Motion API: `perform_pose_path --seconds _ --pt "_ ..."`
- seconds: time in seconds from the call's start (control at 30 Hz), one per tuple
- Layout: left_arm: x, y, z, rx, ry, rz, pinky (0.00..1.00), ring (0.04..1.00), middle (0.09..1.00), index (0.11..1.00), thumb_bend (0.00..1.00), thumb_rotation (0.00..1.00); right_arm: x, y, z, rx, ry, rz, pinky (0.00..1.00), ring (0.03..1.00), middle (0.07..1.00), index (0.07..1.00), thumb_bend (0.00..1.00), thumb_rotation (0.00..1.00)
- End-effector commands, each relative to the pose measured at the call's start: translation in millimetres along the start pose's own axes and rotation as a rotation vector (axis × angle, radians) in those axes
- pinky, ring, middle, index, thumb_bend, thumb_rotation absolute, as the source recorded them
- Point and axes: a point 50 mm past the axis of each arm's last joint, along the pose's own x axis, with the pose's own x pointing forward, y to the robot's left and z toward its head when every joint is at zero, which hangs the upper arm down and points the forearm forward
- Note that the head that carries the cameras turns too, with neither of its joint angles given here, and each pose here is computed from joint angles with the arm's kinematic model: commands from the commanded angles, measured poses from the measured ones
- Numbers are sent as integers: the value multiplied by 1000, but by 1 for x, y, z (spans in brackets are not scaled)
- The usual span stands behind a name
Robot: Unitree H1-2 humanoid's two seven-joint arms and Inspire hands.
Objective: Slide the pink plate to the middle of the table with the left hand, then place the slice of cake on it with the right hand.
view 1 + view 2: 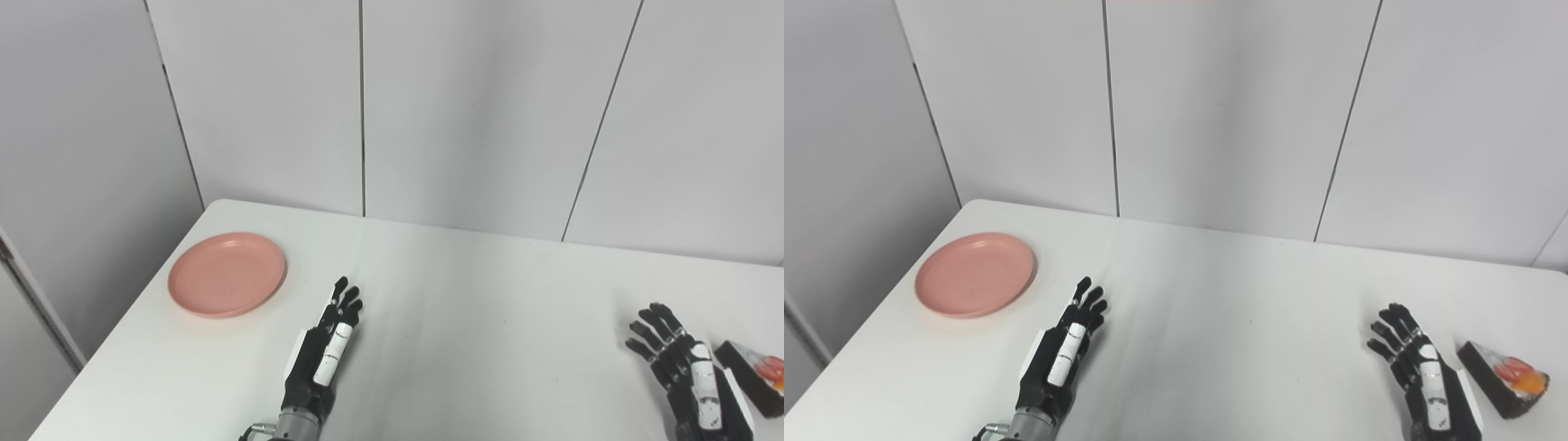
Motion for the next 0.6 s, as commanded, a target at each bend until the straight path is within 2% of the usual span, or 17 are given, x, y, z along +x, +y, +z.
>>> perform_pose_path --seconds 0.0,0.13,0.33,0.43,0.57 --pt "-10 6 -14 -16 7 19 917 909 902 958 808 811 -49 8 -57 60 166 -49 814 843 869 869 876 899" --pt "-2 7 0 -4 -60 15 896 892 890 947 791 808 -50 12 -61 63 174 -51 805 833 859 859 890 888" --pt "27 8 27 -12 -174 21 891 875 881 923 796 783 -53 14 -66 54 176 -53 797 825 847 850 908 877" --pt "48 10 45 -22 -248 25 892 879 887 926 795 776 -54 15 -67 50 173 -51 790 822 845 851 911 874" --pt "76 18 71 0 -339 22 837 857 874 924 782 763 -55 17 -68 46 176 -53 781 816 839 847 910 876"
